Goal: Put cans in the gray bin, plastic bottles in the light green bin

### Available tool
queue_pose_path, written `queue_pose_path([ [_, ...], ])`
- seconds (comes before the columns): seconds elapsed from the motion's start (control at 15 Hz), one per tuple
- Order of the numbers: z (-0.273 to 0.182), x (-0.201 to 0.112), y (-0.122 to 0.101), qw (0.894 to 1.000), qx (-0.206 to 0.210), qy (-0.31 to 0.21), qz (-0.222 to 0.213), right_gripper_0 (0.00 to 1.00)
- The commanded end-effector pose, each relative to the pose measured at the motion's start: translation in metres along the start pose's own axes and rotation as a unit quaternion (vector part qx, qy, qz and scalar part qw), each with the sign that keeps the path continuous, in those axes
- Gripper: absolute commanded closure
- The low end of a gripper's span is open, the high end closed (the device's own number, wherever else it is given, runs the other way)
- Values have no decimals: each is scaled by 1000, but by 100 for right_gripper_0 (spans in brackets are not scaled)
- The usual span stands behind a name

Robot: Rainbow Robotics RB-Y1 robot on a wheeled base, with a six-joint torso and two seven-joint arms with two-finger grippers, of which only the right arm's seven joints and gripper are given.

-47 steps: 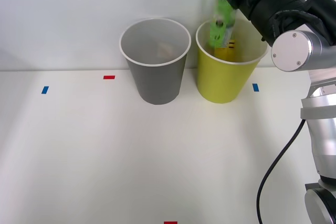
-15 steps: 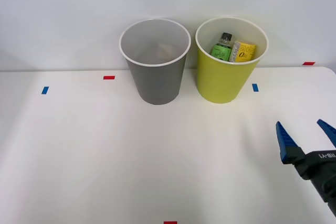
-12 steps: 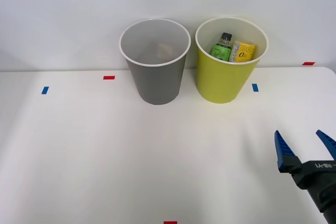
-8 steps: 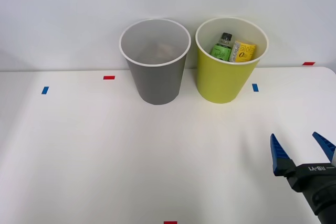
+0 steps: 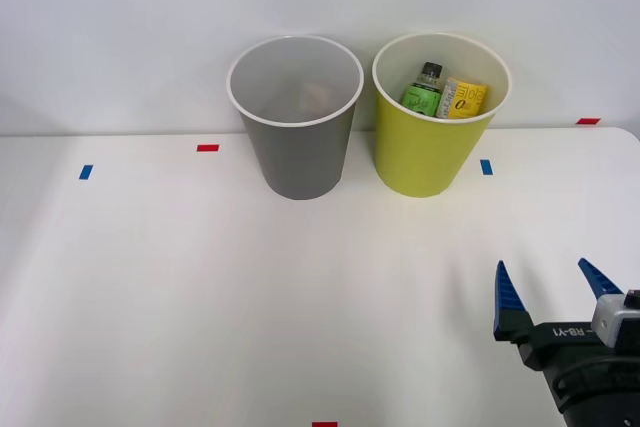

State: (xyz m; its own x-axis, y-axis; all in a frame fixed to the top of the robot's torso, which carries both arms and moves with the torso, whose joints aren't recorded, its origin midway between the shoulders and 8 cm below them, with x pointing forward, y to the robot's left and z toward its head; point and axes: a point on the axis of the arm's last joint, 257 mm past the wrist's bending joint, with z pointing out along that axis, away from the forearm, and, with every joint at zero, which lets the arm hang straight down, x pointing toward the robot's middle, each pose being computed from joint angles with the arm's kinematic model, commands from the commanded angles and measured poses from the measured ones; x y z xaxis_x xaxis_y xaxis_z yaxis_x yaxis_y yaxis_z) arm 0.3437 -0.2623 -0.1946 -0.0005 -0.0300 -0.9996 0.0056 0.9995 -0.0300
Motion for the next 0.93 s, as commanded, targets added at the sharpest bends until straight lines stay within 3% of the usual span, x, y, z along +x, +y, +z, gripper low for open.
queue_pose_path([
  [0.07, -15, 16, 21, 999, -43, -32, -6, 8],
  [0.33, -35, 23, 41, 993, -98, -50, -41, 8],
  [0.47, -40, 31, 38, 990, -93, -52, -96, 8],
  [0.93, -62, 47, 53, 994, -91, -47, -44, 8],
])
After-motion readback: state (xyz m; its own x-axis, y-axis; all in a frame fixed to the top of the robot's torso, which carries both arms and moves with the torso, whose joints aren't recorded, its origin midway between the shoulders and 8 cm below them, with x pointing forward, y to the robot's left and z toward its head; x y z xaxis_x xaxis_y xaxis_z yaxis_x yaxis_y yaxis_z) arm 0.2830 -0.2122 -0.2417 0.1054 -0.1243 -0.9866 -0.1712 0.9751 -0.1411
